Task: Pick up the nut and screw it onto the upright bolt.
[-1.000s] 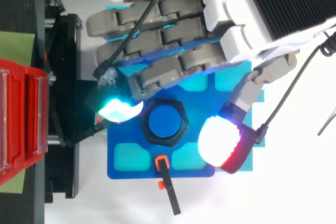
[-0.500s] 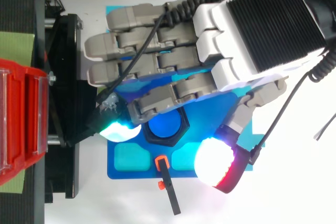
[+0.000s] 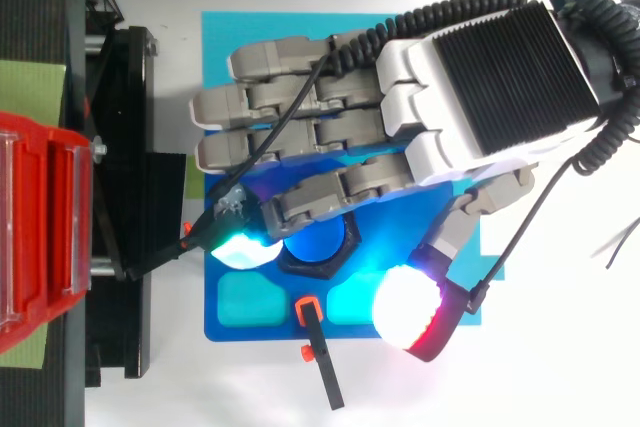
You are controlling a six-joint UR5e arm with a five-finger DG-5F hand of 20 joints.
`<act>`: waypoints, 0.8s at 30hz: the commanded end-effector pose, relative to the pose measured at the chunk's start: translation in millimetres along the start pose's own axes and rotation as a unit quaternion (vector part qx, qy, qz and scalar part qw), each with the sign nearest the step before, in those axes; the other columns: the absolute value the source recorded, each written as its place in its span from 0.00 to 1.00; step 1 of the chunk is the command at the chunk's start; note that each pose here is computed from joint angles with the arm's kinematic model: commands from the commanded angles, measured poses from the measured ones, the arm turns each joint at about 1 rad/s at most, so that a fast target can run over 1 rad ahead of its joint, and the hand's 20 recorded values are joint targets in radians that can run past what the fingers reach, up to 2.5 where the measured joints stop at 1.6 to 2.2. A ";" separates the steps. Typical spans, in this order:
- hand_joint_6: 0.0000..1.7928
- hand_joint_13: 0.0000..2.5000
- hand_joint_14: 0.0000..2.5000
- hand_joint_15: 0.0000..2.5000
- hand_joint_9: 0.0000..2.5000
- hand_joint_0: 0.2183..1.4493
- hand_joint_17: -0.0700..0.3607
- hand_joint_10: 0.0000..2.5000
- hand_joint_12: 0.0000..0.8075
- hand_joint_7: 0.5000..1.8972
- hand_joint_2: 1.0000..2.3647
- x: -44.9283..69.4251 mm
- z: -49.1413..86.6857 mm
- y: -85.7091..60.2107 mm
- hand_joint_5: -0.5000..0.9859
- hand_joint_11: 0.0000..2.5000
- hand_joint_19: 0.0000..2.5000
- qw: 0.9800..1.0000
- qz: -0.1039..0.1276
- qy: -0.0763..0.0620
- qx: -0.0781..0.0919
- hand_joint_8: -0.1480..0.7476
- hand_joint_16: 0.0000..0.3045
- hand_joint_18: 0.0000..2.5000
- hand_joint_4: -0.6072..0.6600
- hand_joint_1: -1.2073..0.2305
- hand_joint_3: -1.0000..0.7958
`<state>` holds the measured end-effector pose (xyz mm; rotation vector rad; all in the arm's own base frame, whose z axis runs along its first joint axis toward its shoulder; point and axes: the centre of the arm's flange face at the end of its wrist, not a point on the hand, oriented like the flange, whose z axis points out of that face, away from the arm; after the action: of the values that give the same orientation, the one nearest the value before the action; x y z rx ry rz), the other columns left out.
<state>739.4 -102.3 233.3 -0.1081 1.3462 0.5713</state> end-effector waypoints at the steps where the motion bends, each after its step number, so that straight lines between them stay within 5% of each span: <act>1: 0.28 0.00 0.00 0.00 0.09 0.19 0.37 0.00 0.38 0.04 0.00 3.7 -2.6 -0.3 0.19 0.00 0.00 1.000 0.004 -0.004 0.001 0.34 0.13 0.00 0.53 0.70 0.28; 24: 0.28 0.16 0.00 0.00 0.29 0.21 0.27 0.00 0.26 0.23 0.00 -0.7 -8.7 -9.3 0.28 0.00 0.00 1.000 0.004 -0.008 0.002 0.43 0.07 0.01 0.67 0.62 0.28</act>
<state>736.1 -112.8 229.8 -0.0946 1.3338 0.5748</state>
